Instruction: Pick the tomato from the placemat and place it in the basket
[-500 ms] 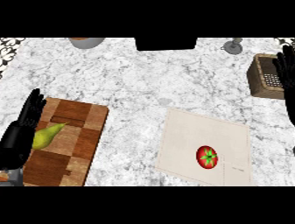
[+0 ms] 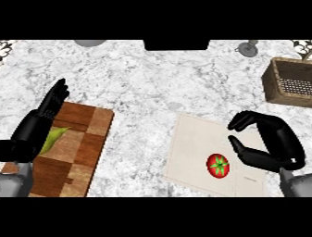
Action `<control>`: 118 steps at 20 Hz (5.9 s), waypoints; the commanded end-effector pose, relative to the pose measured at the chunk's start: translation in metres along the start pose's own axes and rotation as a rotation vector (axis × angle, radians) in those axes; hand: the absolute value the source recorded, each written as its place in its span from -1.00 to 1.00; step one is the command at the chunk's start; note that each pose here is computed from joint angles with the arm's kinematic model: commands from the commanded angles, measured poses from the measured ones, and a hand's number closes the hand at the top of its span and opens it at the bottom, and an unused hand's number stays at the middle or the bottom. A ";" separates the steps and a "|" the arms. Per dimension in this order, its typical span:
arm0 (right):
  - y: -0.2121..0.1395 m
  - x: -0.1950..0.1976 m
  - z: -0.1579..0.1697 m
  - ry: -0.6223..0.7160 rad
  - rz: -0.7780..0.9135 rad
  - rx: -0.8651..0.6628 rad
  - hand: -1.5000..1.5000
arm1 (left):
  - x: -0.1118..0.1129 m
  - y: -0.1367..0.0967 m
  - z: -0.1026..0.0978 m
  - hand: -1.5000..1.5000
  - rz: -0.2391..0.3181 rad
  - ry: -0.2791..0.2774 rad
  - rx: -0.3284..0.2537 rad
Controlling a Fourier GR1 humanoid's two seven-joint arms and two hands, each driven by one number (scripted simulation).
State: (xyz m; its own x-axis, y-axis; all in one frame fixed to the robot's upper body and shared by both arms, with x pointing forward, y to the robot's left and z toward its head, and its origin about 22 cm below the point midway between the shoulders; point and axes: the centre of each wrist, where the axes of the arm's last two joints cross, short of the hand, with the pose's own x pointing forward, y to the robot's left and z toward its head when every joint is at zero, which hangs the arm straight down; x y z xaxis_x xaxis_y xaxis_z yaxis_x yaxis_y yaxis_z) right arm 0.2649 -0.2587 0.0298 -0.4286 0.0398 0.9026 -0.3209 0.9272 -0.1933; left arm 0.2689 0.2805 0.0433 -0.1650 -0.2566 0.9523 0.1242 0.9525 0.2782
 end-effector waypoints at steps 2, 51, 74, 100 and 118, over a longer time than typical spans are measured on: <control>0.114 -0.005 0.030 -0.099 0.036 0.050 -1.00 | 0.012 -0.014 -0.012 0.00 0.008 -0.004 -0.049; 0.037 0.091 0.046 0.575 0.800 0.112 -1.00 | 0.012 -0.013 -0.029 0.00 0.012 0.001 -0.057; 0.064 0.053 0.075 0.523 0.807 0.110 -1.00 | 0.015 -0.023 -0.027 0.00 0.012 -0.003 -0.052; 0.068 -0.007 0.041 0.676 0.915 0.159 -1.00 | 0.004 -0.001 -0.012 0.00 0.011 -0.011 -0.070; 0.085 -0.048 0.053 0.681 0.952 0.330 1.00 | 0.019 -0.008 0.002 0.00 0.018 0.009 -0.076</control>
State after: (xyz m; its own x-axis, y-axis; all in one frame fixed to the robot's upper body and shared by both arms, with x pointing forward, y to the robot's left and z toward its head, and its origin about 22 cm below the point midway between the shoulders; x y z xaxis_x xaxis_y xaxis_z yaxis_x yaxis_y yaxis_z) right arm 0.2155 -0.1988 -0.0319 -0.1061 0.9207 0.3757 -0.3451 0.3202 -0.8823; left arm 0.2745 0.2686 0.0623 -0.1539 -0.2422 0.9580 0.1907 0.9440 0.2693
